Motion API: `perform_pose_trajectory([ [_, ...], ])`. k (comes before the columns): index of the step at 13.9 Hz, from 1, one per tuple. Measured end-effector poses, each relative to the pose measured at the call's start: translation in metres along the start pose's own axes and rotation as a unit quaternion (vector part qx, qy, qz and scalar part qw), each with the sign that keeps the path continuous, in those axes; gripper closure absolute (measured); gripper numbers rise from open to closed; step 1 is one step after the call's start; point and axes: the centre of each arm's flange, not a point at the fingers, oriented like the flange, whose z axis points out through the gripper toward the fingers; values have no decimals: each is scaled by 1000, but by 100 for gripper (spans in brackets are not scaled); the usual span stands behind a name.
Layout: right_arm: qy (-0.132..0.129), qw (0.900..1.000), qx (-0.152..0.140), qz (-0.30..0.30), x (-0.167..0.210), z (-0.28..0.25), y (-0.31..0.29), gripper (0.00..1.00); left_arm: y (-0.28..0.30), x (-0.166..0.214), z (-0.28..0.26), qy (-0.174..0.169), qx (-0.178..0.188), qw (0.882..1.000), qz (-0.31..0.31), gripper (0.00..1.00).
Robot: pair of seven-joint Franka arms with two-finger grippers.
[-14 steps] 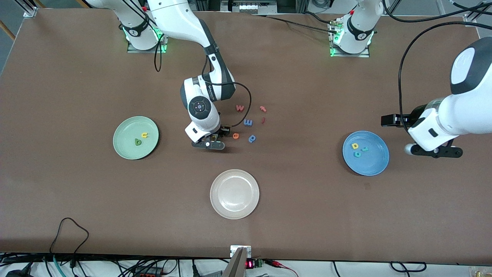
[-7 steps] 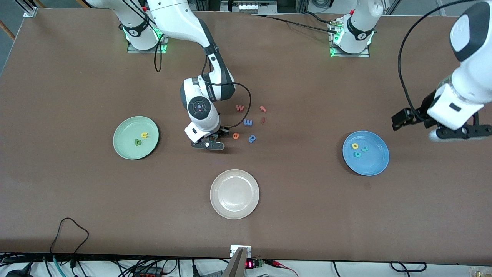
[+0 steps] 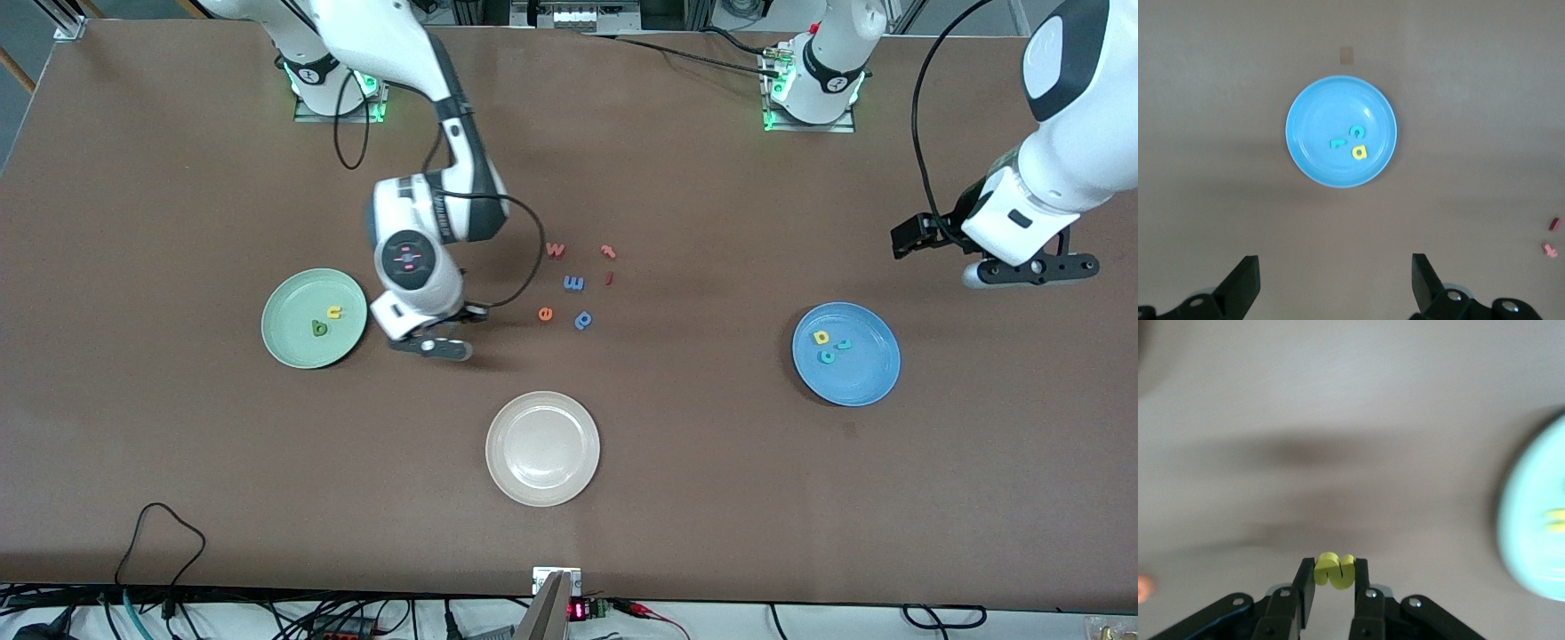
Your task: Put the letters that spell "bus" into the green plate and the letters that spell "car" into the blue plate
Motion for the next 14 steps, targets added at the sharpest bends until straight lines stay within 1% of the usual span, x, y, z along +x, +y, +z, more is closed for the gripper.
perform_pose_trajectory([
  [2,-9,1000,-15,-11,15,-7,56,72,-4,14,-1,4,0,1000,-5,0],
  [4,-24,999,-27,-29,20,9,100,72,-10,14,-5,-13,2,1000,-2,0],
  [5,-29,998,-31,-37,21,18,117,72,-8,12,-14,-17,2,1000,3,0],
  [8,-36,998,-33,-49,28,39,162,72,4,7,-33,-14,3,1000,18,0],
  [12,-46,997,-30,-56,36,57,213,72,4,7,-34,-15,4,999,33,0],
  [14,-58,997,-25,-53,39,70,231,72,2,7,-34,-15,4,999,34,0],
])
